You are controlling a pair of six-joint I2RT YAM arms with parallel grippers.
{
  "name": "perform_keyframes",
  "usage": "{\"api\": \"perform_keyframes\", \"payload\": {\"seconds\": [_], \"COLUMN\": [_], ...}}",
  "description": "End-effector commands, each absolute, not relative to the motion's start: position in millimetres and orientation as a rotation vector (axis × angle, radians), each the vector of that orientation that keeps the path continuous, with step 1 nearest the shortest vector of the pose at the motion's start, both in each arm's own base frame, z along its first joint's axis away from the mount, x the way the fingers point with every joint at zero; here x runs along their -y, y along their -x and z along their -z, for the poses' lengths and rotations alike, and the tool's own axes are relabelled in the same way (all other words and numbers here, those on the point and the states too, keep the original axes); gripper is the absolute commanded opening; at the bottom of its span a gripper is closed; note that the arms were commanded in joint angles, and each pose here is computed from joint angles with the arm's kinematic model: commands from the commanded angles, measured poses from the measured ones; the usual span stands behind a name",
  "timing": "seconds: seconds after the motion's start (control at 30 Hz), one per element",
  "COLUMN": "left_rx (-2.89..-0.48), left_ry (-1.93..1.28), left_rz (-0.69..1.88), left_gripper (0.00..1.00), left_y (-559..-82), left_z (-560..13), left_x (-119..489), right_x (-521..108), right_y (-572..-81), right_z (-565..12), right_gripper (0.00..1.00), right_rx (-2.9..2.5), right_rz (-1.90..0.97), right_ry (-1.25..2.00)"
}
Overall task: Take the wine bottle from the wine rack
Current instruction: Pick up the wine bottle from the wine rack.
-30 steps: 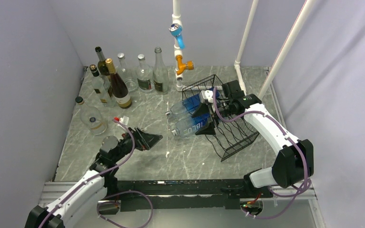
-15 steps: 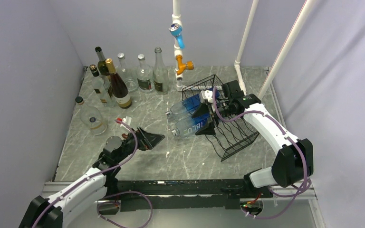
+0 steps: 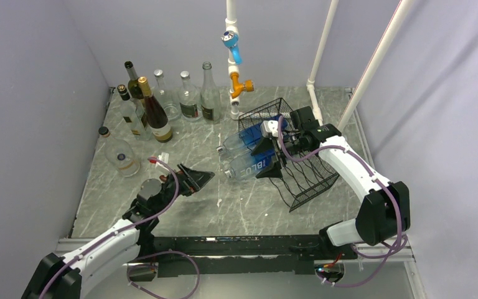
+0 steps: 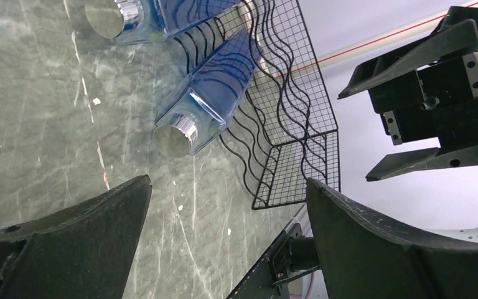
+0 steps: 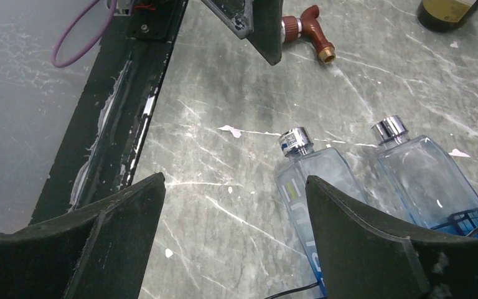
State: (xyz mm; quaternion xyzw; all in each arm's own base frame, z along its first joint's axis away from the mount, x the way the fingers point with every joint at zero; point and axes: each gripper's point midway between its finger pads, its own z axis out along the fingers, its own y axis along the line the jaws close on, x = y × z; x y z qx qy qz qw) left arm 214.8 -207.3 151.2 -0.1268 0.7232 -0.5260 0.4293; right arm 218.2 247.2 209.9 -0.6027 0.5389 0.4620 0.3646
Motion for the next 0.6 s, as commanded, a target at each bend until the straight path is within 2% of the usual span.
{"api": "perform_keyframes", "payload": {"seconds": [0.0,0.17,0.33,0.57], "left_rx": [-1.831,-1.89,-1.857,-1.782], "left_ry": [0.371,0.359,0.277,0.434], "left_rz": [1.289,1.277,1.354,1.554], "left_gripper": [0.99,0.97,0.99,1.0], "left_y": [-222,-225,-231,-243], "left_z": [-155,-148,-154,-153], "left_x": [210,224,248,273], "right_x": [-247,-245,-245,-245], "right_y": [-221,-221,-221,-219], "right_z": [-208,-204,-202,-203], "right_gripper": [0.86,0.86,0.86,0.86], "right_rx": [-1.341,-1.339,-1.342,-1.333], "right_rz": [-1.16,-1.137,-1.143,-1.142], "right_ry": [1.573,1.592,1.592,1.596]}}
